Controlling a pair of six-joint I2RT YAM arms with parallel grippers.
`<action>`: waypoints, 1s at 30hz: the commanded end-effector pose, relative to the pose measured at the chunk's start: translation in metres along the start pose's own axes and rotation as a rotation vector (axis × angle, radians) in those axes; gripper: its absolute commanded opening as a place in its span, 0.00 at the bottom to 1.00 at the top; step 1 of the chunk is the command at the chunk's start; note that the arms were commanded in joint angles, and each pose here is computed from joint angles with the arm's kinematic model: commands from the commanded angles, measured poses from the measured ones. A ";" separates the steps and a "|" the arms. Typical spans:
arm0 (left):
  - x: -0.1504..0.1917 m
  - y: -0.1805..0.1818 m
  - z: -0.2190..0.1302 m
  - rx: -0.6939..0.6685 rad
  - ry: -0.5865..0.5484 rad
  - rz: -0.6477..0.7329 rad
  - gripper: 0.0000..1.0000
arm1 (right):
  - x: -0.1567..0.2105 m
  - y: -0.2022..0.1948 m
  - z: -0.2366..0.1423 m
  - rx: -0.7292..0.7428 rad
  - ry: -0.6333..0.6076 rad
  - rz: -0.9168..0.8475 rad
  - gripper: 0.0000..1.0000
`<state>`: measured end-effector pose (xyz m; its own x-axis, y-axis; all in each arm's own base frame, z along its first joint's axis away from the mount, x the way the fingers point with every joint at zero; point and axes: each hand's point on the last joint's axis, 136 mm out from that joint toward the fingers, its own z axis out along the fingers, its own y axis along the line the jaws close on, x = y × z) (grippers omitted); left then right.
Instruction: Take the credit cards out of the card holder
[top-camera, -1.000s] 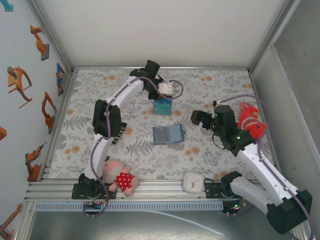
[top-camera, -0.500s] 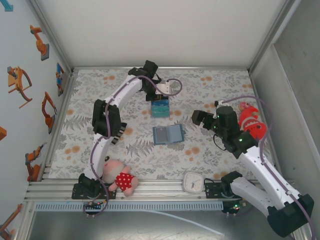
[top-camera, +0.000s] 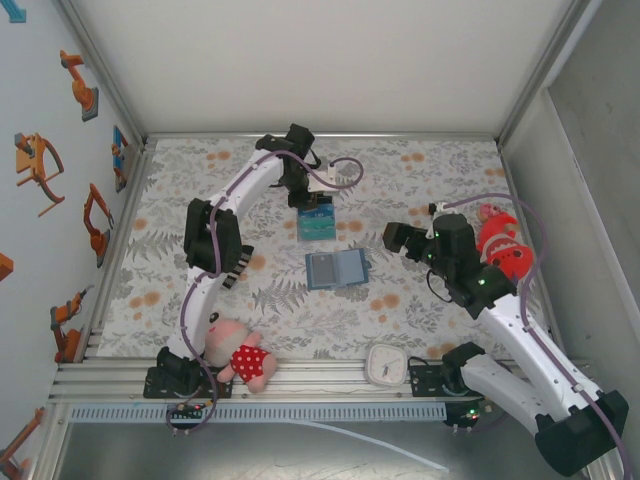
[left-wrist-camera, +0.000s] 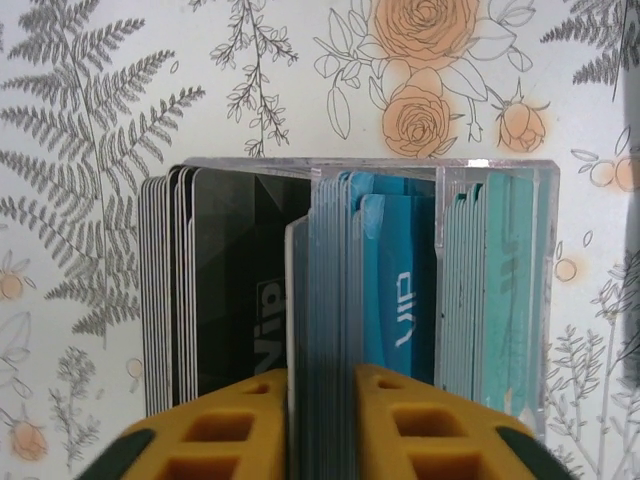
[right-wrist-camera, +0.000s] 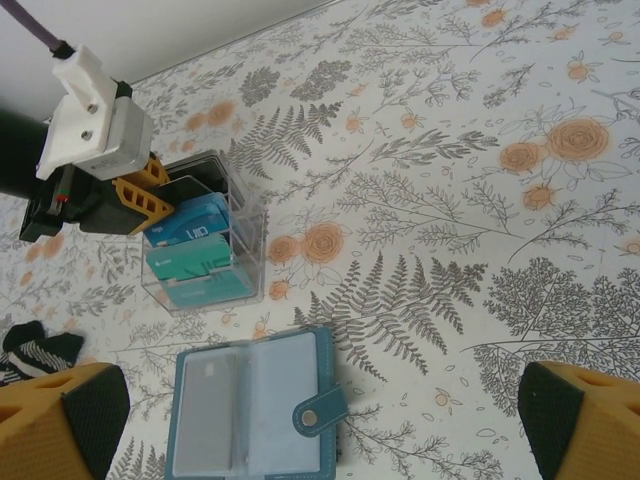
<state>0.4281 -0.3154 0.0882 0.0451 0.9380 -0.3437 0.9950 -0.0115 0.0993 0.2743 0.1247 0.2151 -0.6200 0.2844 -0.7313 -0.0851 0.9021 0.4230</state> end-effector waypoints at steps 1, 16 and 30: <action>-0.010 0.006 -0.030 -0.040 -0.029 -0.009 0.31 | 0.004 0.001 0.002 -0.012 0.011 -0.014 1.00; -0.029 0.026 -0.078 -0.201 -0.088 -0.045 0.48 | 0.019 0.010 0.011 -0.058 0.098 -0.040 1.00; -0.005 -0.005 -0.174 -0.657 -0.413 -0.430 0.97 | 0.068 0.047 0.047 -0.039 0.305 -0.246 0.79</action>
<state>0.4001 -0.2653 0.2115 -0.1301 0.7928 -0.5954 0.8226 0.4216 0.3817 0.2616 0.1894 0.1535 -0.7928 -0.0097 -0.6094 -0.2504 0.9168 0.3111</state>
